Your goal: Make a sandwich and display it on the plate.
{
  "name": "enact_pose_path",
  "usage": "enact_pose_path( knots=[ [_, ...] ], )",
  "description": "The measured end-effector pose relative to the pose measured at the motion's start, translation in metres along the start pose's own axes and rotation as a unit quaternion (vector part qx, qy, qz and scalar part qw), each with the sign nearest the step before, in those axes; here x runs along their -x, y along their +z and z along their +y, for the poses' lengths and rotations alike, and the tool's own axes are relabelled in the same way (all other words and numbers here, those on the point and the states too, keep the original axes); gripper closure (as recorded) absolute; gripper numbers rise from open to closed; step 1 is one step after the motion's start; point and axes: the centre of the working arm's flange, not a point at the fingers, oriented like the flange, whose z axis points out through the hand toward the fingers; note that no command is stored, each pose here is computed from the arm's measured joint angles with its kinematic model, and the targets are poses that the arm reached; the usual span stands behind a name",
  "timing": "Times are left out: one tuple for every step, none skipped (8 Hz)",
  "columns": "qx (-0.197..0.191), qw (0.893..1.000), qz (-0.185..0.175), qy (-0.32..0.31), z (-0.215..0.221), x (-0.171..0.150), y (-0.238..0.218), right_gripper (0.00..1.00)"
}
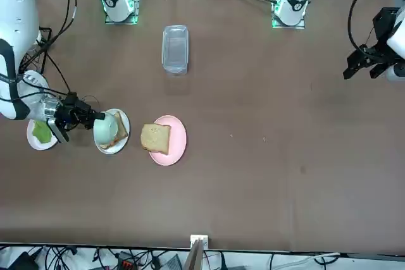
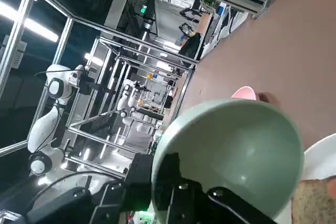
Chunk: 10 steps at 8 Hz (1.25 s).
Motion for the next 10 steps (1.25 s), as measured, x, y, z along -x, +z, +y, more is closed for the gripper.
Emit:
enact_pose_path(
  knots=[
    [-0.001, 1.0, 0.0, 0.0, 0.0, 0.0, -0.001, 0.94],
    [-0.005, 1.0, 0.0, 0.0, -0.001, 0.001, 0.0, 0.94],
    [-0.015, 1.0, -0.002, 0.0, -0.003, 0.001, 0.001, 0.94],
    [-0.026, 1.0, -0.003, 0.001, -0.005, 0.001, 0.003, 0.94],
    [-0.03, 1.0, -0.004, 0.006, -0.007, 0.0, 0.002, 0.94],
    [-0.026, 0.999, -0.006, 0.02, -0.011, -0.007, -0.004, 0.94],
    [-0.009, 0.999, -0.029, 0.04, -0.02, -0.022, -0.014, 0.94],
    [0.029, 0.995, -0.072, 0.058, -0.035, -0.045, -0.026, 0.94],
    [0.084, 0.987, -0.115, 0.073, -0.054, -0.075, -0.036, 0.94],
    [0.152, 0.973, -0.157, 0.076, -0.076, -0.105, -0.042, 0.94]
  ],
)
